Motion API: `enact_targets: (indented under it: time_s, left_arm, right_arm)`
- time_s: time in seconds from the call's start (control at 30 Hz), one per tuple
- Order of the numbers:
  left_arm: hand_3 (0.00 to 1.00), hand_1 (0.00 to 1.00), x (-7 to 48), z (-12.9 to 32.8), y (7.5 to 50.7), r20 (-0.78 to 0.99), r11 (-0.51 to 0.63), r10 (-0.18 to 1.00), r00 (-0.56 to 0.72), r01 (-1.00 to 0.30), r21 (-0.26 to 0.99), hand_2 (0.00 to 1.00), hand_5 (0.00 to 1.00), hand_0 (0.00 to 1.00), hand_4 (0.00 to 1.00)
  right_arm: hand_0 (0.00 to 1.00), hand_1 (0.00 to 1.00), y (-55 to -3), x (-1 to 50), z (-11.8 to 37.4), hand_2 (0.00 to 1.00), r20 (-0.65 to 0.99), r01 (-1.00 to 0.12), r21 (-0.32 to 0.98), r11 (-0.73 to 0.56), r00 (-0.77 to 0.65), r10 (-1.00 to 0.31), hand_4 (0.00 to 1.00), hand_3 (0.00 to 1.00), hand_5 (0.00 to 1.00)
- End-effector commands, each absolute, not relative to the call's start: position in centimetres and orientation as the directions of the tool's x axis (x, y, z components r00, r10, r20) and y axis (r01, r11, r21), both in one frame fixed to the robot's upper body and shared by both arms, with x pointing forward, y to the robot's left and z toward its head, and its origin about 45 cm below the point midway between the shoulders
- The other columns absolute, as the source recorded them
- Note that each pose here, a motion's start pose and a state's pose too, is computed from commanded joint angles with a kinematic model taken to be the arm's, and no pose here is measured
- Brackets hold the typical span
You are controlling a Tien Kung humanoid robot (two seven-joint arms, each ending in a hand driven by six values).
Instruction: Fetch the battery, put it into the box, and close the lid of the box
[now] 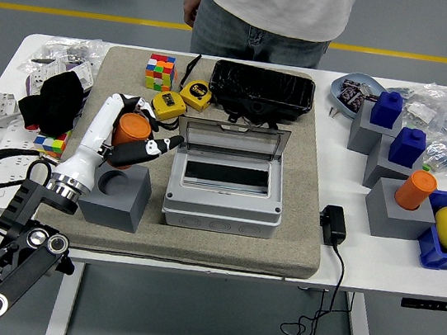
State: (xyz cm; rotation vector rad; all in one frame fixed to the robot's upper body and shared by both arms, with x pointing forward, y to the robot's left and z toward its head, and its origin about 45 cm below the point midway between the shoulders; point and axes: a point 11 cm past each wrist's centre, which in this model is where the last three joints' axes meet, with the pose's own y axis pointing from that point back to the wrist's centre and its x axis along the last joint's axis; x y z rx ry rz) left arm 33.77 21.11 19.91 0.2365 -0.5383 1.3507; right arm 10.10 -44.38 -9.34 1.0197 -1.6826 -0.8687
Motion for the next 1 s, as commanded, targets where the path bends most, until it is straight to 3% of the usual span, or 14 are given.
enact_targets:
  time_s: [0.47, 1.0]
  left_arm:
    - [0.035, 0.03, 32.6, 19.6, 14.9, 0.573, 0.449, 0.757, 0.313, -0.887, -0.108, 0.049, 0.402, 0.033, 0.958]
    - [0.034, 0.026, 33.9, 19.2, 13.4, 0.684, 0.504, 0.666, 0.299, -0.855, -0.118, 0.048, 0.407, 0.033, 0.952]
  right_arm:
    - [0.873, 0.794, -44.5, 10.0, -9.3, 0.743, 0.363, -0.234, 0.885, 0.402, -0.195, -0.911, 0.998, 0.777, 0.998]
    - [0.874, 0.794, -44.6, 10.3, -9.2, 0.743, 0.365, -0.238, 0.883, 0.404, -0.192, -0.911, 0.998, 0.777, 0.998]
